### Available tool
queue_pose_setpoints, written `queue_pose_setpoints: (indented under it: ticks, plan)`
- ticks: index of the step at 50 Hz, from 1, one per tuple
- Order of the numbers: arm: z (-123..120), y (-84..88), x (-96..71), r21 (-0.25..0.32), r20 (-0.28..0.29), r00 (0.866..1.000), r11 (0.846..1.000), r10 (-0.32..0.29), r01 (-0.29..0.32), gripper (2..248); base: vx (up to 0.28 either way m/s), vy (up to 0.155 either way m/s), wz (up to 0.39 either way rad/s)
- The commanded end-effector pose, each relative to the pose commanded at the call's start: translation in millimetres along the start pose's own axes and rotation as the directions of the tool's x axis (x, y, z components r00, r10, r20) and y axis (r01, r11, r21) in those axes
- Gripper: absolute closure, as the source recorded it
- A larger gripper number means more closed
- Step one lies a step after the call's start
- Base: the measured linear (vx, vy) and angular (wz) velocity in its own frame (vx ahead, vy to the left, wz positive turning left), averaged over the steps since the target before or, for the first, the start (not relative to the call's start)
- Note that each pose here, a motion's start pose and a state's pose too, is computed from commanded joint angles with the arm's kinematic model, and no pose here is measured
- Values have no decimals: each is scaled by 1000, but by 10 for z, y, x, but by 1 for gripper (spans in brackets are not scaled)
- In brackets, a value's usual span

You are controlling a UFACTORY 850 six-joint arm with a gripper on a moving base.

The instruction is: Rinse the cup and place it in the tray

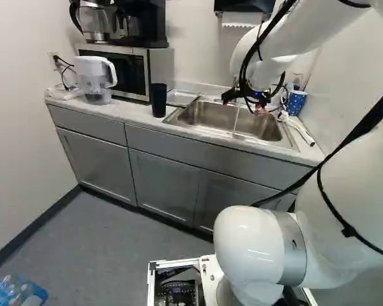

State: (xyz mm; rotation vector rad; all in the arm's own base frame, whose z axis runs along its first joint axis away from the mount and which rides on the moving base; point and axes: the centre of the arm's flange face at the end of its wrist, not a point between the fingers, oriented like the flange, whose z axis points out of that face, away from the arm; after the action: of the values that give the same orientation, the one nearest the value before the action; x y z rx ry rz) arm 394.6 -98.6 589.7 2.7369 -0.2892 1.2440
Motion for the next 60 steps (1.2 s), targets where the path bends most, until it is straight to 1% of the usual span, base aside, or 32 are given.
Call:
queue_pose_setpoints:
  ticks: [23, 41, 60]
  plan:
    - [-68, -339, -54, 64, -8, 998, 996, -55, 55, 3, 0, 0, 0]
    - [-31, -627, 1, 116, -10, 995, 988, -100, 101, 3, 0, 0, 0]
    - [16, -939, 69, 168, -14, 989, 975, -146, 147, 3, 0, 0, 0]
